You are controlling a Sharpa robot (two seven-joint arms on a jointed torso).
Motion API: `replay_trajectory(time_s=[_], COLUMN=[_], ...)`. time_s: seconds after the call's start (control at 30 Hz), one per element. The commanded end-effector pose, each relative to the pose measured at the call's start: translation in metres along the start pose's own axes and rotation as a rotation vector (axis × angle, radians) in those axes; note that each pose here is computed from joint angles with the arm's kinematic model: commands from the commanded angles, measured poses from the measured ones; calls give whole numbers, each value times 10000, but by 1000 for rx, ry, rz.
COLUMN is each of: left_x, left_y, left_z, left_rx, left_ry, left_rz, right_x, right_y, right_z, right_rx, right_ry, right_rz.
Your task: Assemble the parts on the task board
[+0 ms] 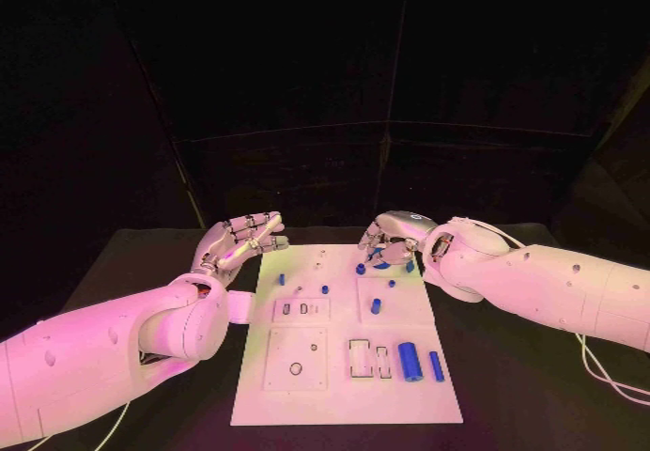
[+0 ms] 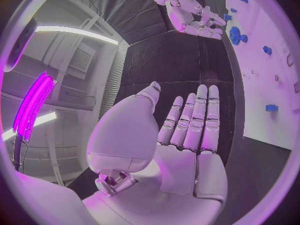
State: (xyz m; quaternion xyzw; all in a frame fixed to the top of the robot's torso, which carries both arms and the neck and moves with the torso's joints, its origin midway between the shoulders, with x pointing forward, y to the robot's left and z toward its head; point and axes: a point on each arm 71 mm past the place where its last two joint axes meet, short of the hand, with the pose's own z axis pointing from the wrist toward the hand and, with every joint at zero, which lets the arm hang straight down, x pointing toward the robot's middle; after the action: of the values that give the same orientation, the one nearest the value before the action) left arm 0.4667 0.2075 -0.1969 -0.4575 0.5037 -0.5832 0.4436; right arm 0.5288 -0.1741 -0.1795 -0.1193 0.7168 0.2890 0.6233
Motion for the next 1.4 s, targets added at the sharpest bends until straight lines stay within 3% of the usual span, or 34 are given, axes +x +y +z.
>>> replay_trajectory(time_s=[0.03,0.93,1.4], left_x=[50,117,114], left_y=[-32,-61,-67], left_z=[-16,-73,-77], left_rx=[10,5,3], left_ry=[33,62,65], left_rz=[-10,-28,-29], right_x=[27,69,107], right_y=[20,41,39], right_z=[16,154,198], right_rx=[21,32,36], right_ry=[55,79,122], right_rz=[-133,-181,-178])
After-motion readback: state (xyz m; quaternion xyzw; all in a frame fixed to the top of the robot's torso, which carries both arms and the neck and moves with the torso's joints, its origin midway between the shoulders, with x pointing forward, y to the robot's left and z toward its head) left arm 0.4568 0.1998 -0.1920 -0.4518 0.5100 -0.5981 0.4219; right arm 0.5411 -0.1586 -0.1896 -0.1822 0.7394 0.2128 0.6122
